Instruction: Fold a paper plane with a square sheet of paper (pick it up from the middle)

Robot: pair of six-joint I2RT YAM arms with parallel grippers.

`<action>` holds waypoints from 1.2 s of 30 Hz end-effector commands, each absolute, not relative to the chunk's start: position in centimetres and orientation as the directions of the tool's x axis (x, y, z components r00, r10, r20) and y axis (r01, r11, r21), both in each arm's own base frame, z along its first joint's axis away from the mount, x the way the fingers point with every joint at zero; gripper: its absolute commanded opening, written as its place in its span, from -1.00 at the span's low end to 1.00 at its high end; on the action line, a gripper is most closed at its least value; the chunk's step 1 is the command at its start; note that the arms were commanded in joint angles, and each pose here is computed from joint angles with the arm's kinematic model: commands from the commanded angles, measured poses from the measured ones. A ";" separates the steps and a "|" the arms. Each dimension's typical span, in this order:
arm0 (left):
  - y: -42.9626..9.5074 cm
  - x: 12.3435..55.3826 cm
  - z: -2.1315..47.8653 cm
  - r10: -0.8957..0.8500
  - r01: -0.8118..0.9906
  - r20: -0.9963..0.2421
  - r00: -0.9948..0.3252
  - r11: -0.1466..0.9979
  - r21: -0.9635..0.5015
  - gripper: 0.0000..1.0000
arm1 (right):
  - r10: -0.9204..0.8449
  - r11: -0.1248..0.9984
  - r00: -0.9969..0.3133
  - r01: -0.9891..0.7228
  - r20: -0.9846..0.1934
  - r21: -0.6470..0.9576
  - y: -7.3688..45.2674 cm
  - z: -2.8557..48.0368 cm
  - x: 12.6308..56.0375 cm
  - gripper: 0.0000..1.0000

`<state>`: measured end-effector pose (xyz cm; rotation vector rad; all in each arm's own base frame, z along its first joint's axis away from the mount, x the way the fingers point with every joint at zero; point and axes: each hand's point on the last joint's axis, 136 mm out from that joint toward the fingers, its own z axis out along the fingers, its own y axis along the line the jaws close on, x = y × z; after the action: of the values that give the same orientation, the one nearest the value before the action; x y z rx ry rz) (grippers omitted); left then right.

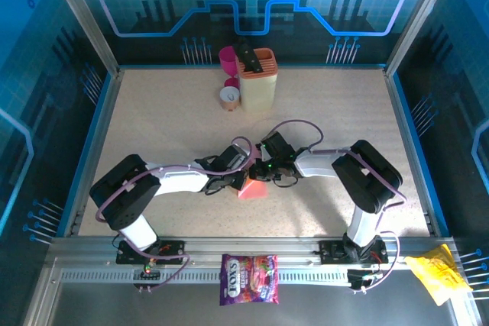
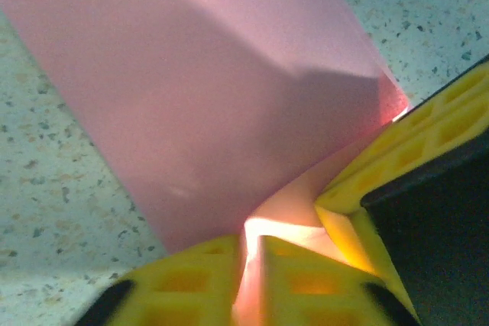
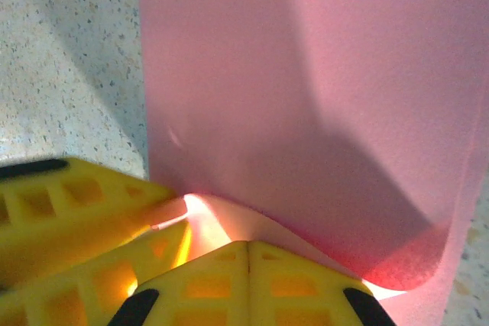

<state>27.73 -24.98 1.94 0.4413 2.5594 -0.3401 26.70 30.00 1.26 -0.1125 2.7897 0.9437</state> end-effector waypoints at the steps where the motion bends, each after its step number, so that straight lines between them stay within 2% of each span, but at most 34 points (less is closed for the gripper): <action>1: -24.5 27.8 4.0 0.146 0.313 -0.536 -0.832 0.920 -0.235 -0.22 | -0.010 0.846 -0.993 -0.074 -0.122 0.528 28.1 -2.2 24.9 -1.00; 3: -24.8 27.5 5.0 0.122 0.311 -0.544 -0.830 0.911 -0.270 0.00 | -0.011 0.846 -0.993 -0.072 -0.118 0.528 28.1 -2.3 24.8 -1.00; 5: -25.0 27.0 5.6 0.109 0.316 -0.542 -0.833 0.898 -0.306 0.02 | -0.009 0.846 -0.993 -0.071 -0.119 0.528 28.1 -2.4 24.8 -1.00; 6: -25.2 26.7 5.8 0.101 0.320 -0.539 -0.836 0.889 -0.329 -0.04 | -0.009 0.847 -0.993 -0.070 -0.117 0.527 28.0 -2.5 24.7 -1.00; 7: -25.4 26.4 6.0 0.094 0.324 -0.538 -0.838 0.879 -0.350 -0.15 | -0.007 0.848 -0.993 -0.068 -0.116 0.526 28.0 -2.5 24.7 -1.00; 10: -26.1 25.1 6.0 0.084 0.342 -0.527 -0.845 0.844 -0.413 -0.79 | -0.007 0.847 -0.994 -0.065 -0.111 0.527 28.0 -2.7 24.6 -1.00; 12: -26.6 24.3 5.9 0.093 0.361 -0.527 -0.845 0.825 -0.435 -1.00 | -0.007 0.846 -0.994 -0.065 -0.111 0.530 28.1 -2.8 24.7 -1.00; 24: -28.2 23.8 3.4 0.145 0.382 -0.498 -0.855 0.825 -0.416 -1.00 | -0.007 0.847 -0.995 -0.060 -0.101 0.528 28.1 -3.1 24.6 -1.00; 36: -25.3 21.8 0.0 0.135 0.318 -0.436 -0.890 0.869 -0.378 -1.00 | -0.003 0.847 -0.995 -0.055 -0.100 0.528 27.9 -3.2 24.8 -1.00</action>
<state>23.17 -26.88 1.49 0.3644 2.5811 -0.6794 27.00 30.90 1.19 -0.1276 2.7530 1.0121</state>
